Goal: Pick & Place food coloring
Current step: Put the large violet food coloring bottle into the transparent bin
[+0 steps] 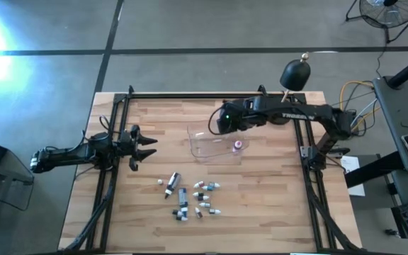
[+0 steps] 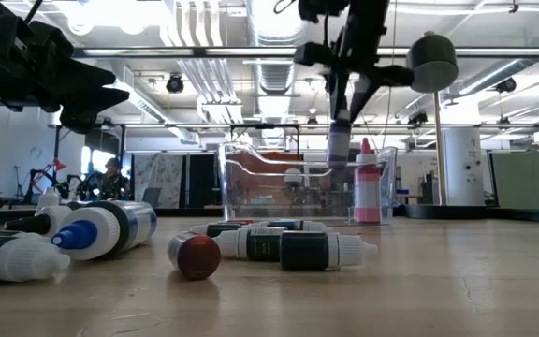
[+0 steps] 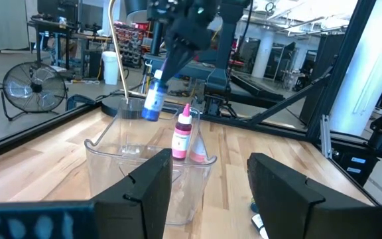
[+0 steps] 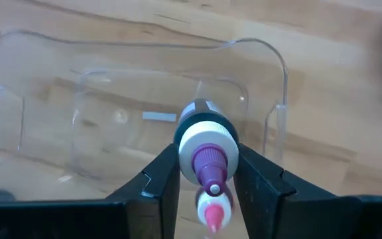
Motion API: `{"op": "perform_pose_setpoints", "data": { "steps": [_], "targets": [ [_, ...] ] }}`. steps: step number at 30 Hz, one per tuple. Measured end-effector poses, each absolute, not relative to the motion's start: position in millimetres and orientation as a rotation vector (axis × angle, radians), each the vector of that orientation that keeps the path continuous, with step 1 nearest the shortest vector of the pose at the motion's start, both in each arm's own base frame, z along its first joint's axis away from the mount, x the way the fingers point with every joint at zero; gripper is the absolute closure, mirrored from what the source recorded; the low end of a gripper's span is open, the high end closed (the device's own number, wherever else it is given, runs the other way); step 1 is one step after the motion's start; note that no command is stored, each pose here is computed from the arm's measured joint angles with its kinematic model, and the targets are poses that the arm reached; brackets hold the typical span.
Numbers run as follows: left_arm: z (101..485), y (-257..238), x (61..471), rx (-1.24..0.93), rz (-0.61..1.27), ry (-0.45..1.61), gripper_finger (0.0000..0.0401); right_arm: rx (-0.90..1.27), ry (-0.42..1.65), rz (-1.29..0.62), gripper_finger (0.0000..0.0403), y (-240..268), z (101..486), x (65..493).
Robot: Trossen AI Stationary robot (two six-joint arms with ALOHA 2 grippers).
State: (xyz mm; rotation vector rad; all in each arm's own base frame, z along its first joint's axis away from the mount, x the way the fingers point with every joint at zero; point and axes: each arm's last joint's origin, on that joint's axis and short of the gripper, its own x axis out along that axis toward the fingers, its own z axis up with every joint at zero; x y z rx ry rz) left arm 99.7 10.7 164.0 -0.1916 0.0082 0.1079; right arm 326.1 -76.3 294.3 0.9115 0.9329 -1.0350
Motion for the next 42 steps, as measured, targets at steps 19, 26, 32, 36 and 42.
{"op": "perform_pose_setpoints", "data": {
  "steps": [19, 26, 32, 36, 42],
  "targets": [
    [164, 11, 100, -0.192, 0.108, 0.009, 0.0229, 1.035, 1.035, -1.034, 0.029, -87, 228, 314],
    [164, 11, 100, -0.191, 0.108, 0.009, 0.0229, 1.037, 1.035, -1.036, 0.027, -87, 227, 313],
    [164, 11, 100, -0.192, 0.108, 0.008, 0.0229, 1.018, 1.02, -1.054, 0.0236, -87, 227, 313],
    [164, 11, 100, -0.192, 0.108, 0.009, 0.0229, 1.006, 1.011, -1.065, 0.021, -88, 227, 313],
    [164, 11, 100, -0.192, 0.108, 0.009, 0.0229, 0.942, 0.939, -1.095, 0.0183, -87, 240, 312]
  ]
}}
